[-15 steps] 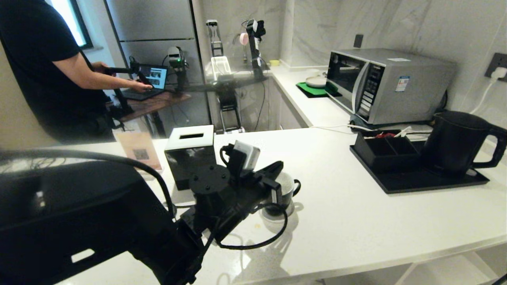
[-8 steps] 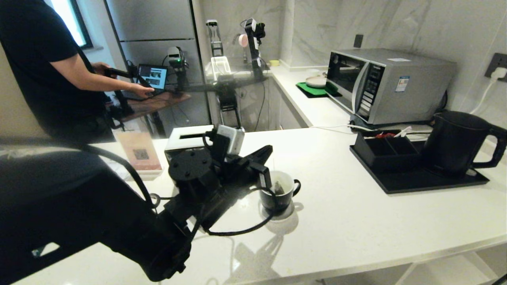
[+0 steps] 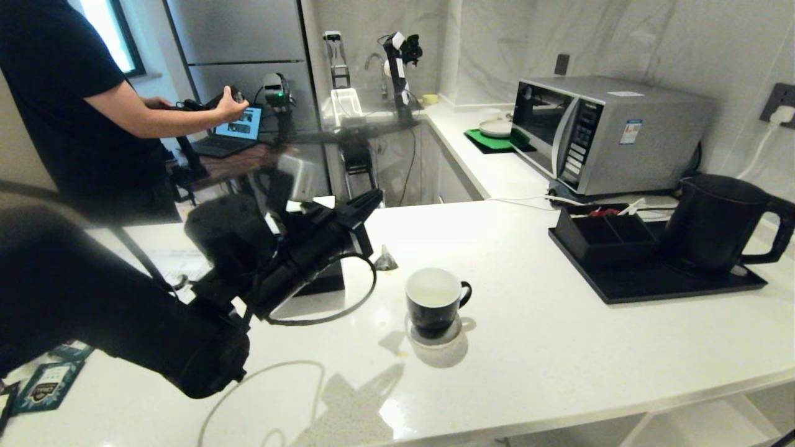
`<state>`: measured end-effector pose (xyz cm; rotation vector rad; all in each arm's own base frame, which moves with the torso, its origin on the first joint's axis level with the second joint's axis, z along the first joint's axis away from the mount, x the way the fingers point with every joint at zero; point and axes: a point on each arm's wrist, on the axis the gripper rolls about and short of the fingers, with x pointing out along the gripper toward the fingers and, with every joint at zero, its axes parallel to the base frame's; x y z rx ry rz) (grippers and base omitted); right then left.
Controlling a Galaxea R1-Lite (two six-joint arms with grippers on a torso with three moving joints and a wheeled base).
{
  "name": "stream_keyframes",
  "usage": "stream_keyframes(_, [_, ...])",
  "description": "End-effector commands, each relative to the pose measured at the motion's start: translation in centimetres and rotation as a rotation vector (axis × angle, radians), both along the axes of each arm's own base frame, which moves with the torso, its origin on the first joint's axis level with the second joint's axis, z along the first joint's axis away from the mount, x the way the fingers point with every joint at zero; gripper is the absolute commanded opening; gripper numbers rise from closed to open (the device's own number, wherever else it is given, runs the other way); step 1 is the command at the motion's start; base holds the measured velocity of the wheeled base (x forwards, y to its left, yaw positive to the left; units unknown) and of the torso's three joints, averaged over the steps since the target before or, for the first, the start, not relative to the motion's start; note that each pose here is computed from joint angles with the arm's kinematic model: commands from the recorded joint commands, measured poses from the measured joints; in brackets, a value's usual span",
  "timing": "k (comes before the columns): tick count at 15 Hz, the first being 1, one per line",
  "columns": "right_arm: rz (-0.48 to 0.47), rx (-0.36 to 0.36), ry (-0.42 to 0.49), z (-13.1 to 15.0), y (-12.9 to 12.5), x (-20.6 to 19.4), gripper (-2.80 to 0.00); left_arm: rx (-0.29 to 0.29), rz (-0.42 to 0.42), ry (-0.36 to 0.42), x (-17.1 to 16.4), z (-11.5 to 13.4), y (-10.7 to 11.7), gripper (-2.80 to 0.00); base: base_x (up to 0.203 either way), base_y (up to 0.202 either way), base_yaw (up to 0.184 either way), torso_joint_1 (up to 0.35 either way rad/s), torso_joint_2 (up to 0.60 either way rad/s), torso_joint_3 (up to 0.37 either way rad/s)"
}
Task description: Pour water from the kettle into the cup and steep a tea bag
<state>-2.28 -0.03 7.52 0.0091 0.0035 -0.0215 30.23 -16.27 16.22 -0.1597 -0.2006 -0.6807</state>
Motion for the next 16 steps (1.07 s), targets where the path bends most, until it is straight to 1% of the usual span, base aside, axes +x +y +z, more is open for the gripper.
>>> stream_keyframes(1, [0.0, 0.0, -0.001, 0.0, 0.0, 0.0, -2.8, -0.006, 0.025, -0.037, 0.7, 1.0, 2.2, -2.8, 0.0, 0.0, 0.0, 0.0, 0.0, 0.0])
stream_keyframes(2, [0.0, 0.0, -0.001, 0.0, 0.0, 0.0, -2.8, -0.004, 0.029, -0.053, 1.1, 1.4, 3.1, -2.8, 0.0, 0.0, 0.0, 0.0, 0.0, 0.0])
stream_keyframes(4, [0.0, 0.0, -0.001, 0.0, 0.0, 0.0, -2.8, -0.01, 0.03, -0.092, 2.0, 2.6, 3.9, -2.8, 0.0, 0.0, 0.0, 0.0, 0.0, 0.0])
stream_keyframes(10, [0.0, 0.0, -0.001, 0.0, 0.0, 0.0, -2.8, -0.041, 0.043, -0.187, 3.5, 5.9, 4.1, -2.8, 0.0, 0.0, 0.0, 0.0, 0.0, 0.0])
stream_keyframes(14, [-0.001, 0.0, -0.001, 0.0, 0.0, 0.0, -2.8, -0.042, 0.094, -0.212, 4.8, 7.4, 5.8, -2.8, 0.0, 0.0, 0.0, 0.0, 0.0, 0.0])
stream_keyframes(16, [0.0, 0.0, 0.001, 0.0, 0.0, 0.0, -2.8, -0.027, 0.103, -0.206, 5.3, 7.7, 7.0, -2.8, 0.0, 0.0, 0.0, 0.0, 0.0, 0.0])
